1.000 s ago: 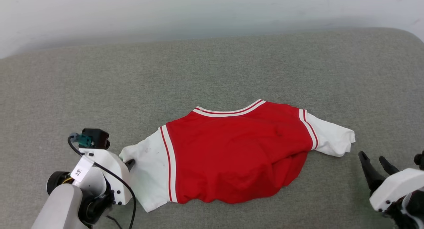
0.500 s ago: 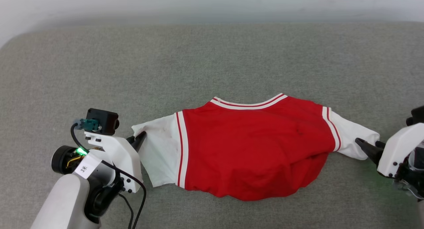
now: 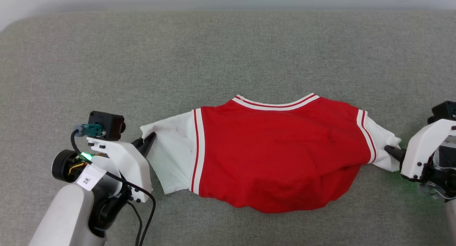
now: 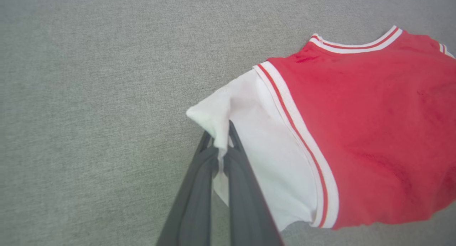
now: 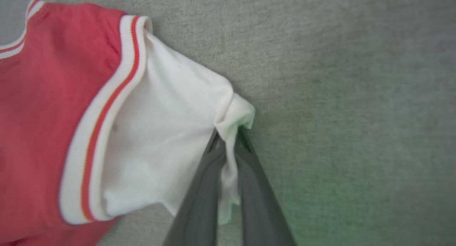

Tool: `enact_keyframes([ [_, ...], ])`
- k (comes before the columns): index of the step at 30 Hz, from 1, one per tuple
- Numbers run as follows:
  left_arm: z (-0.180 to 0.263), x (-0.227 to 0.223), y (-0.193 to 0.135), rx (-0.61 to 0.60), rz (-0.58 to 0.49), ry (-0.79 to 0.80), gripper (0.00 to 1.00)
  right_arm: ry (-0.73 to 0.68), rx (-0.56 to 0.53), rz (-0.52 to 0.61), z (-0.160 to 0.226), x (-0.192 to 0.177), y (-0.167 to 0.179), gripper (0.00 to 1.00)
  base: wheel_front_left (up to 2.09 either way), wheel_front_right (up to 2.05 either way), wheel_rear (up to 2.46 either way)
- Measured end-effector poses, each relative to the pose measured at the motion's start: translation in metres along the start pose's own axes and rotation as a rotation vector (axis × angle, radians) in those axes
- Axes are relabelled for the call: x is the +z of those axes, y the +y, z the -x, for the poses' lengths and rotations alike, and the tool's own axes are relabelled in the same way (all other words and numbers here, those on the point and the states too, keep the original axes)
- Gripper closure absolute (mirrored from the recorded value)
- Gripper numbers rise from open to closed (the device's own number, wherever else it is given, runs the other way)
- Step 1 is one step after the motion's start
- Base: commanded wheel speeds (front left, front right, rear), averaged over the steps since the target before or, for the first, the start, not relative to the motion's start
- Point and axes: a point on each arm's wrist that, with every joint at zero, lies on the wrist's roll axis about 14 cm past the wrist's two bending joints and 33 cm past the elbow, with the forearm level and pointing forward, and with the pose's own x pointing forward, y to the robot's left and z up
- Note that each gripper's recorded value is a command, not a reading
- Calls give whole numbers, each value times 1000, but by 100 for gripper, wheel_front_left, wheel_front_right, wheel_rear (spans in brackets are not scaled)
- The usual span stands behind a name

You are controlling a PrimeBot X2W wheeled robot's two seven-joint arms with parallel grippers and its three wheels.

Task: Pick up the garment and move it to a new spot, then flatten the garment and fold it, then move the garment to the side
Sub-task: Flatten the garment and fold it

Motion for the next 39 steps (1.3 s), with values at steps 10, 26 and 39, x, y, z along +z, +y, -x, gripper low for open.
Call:
enact_keyframes([
  [10, 18, 42, 12, 49, -43, -155, 100, -249, -13, 77, 43, 59, 5, 100, 0, 0, 0],
  [26, 34, 201, 36, 132, -133, -525, 100, -697, -76, 199, 145, 190, 28, 100, 0, 0, 0],
  [39, 21, 324, 41, 208, -293, -797, 100, -1049, -91, 275, 208, 309, 68, 100, 0, 0, 0],
])
